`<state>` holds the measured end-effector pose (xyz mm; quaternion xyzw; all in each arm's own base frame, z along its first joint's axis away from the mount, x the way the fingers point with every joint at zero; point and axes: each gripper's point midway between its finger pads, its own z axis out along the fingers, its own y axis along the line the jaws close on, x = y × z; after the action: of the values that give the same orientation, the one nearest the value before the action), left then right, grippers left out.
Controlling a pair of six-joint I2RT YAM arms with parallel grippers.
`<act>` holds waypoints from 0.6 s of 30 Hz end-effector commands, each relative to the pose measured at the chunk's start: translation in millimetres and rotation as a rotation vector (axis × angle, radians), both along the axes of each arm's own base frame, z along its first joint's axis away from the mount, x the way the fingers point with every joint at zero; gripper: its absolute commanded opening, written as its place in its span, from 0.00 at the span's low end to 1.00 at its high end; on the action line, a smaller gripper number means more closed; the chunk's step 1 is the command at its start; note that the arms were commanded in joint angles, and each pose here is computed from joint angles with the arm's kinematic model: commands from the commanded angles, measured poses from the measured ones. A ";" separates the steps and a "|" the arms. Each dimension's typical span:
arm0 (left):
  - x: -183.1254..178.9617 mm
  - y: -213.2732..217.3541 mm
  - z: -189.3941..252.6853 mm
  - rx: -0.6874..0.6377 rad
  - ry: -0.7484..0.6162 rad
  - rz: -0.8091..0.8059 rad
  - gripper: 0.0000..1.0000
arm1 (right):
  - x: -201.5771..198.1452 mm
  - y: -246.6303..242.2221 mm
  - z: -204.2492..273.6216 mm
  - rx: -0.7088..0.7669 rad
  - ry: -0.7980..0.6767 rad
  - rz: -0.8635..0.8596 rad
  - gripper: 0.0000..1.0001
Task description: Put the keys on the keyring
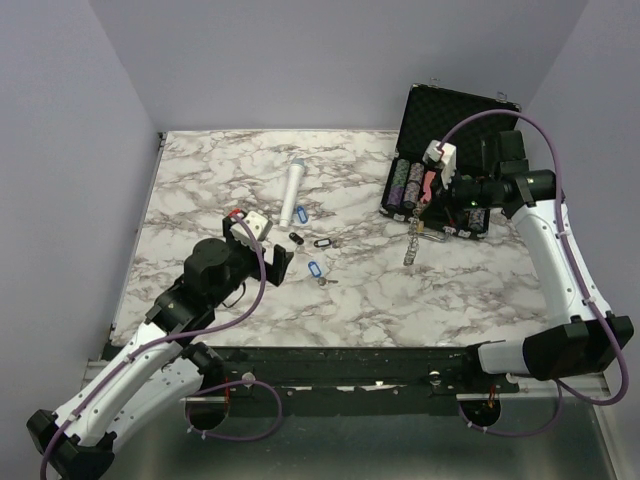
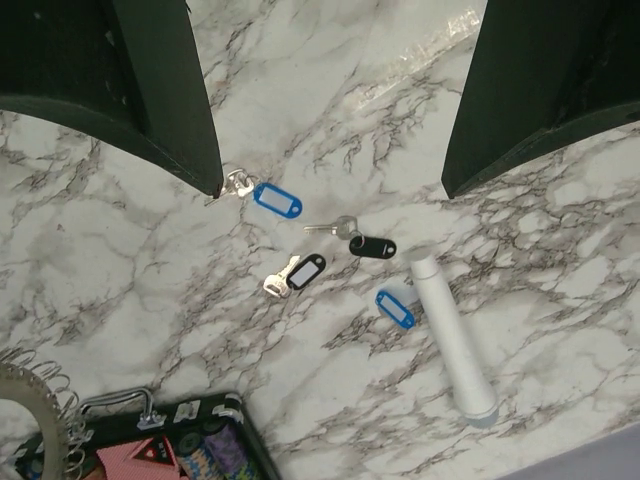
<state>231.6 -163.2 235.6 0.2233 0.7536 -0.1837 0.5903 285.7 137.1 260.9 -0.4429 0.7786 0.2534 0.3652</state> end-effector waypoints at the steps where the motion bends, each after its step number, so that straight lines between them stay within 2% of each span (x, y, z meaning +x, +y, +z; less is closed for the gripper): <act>1: -1.1 15.3 -17.8 0.066 -0.005 0.038 0.99 | -1.8 -13.3 -18.6 -0.079 0.070 -0.040 0.00; 7: -3.8 21.6 -17.1 0.068 -0.038 0.050 0.99 | -2.9 -46.5 -32.4 -0.227 0.077 -0.146 0.00; 13: -6.9 20.9 -12.9 0.055 -0.049 0.037 0.99 | -20.1 -116.6 -31.4 -0.329 0.108 -0.312 0.00; 18: -11.1 16.0 -9.7 0.043 -0.051 0.001 0.99 | -41.9 -180.3 -47.0 -0.513 0.153 -0.454 0.00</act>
<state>222.6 -147.2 223.3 0.2324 0.7465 -0.1587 0.6029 274.8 3.7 225.5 -0.3285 0.8963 0.0730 0.2887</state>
